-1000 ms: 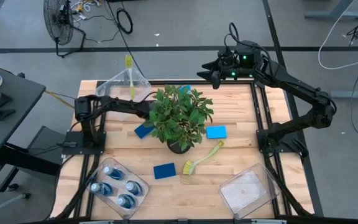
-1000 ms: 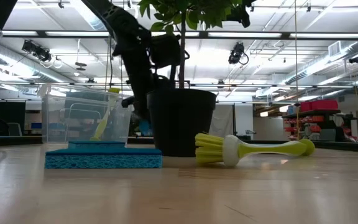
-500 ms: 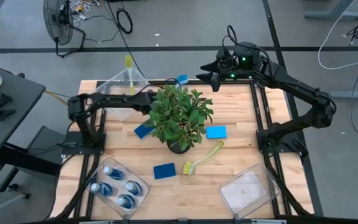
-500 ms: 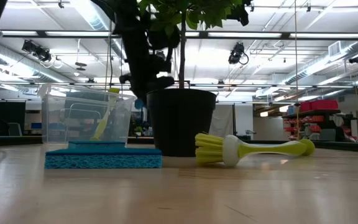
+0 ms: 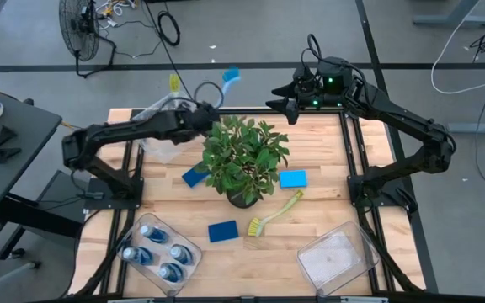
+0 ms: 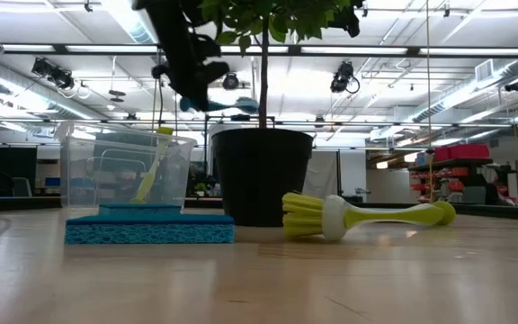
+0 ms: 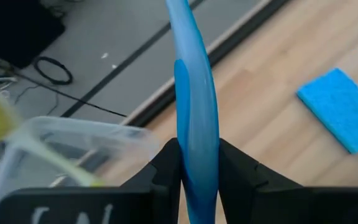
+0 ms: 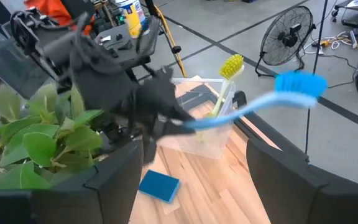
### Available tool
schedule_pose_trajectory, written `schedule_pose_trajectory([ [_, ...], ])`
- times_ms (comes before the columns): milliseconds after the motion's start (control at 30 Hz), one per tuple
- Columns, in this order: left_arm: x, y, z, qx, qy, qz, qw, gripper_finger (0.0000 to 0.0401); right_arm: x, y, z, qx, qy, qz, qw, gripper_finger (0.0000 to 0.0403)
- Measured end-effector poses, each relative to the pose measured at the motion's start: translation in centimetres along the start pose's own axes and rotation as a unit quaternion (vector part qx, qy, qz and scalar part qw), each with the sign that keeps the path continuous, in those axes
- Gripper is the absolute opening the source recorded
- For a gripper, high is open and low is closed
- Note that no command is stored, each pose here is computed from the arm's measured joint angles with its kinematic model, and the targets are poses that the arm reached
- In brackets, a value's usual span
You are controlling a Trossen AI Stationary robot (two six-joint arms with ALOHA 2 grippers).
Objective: Pick & Place Kitchen Sink Supplies
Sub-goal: Put the blue kitchen brush into the top transparent bin
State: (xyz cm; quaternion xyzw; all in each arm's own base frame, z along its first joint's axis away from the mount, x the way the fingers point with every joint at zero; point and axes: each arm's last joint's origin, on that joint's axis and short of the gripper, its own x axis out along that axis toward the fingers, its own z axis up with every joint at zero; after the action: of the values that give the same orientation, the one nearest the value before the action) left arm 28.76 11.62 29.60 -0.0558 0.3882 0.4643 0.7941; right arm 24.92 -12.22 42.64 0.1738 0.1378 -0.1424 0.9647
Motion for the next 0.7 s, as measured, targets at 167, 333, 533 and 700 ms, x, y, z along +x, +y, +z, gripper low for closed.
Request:
schedule_pose_trajectory([
  [167, -1.6, 3.0, -0.1, -0.013, 0.001, 0.047, 0.999, 0.008, 0.0, 0.0, 0.0, 0.0, 0.0, 0.0, 1.0, 0.0285],
  [333, -2.8, 5.9, -0.8, -0.037, 0.025, 0.105, 0.993, 0.0083, 0.0, 0.0, 0.0, -0.003, -0.001, 0.0, 1.0, 0.0285],
  [533, -2.9, 7.9, -1.4, -0.05, 0.04, 0.13, 0.989, 0.0082, 0.0, 0.0, 0.0, -0.009, -0.001, 0.0, 1.0, 0.0285],
  [700, -1.6, 8.3, -2.7, -0.046, 0.065, 0.154, 0.985, 0.0086, 0.0, 0.1, 0.0, -0.012, 0.0, 0.002, 1.0, 0.0285],
])
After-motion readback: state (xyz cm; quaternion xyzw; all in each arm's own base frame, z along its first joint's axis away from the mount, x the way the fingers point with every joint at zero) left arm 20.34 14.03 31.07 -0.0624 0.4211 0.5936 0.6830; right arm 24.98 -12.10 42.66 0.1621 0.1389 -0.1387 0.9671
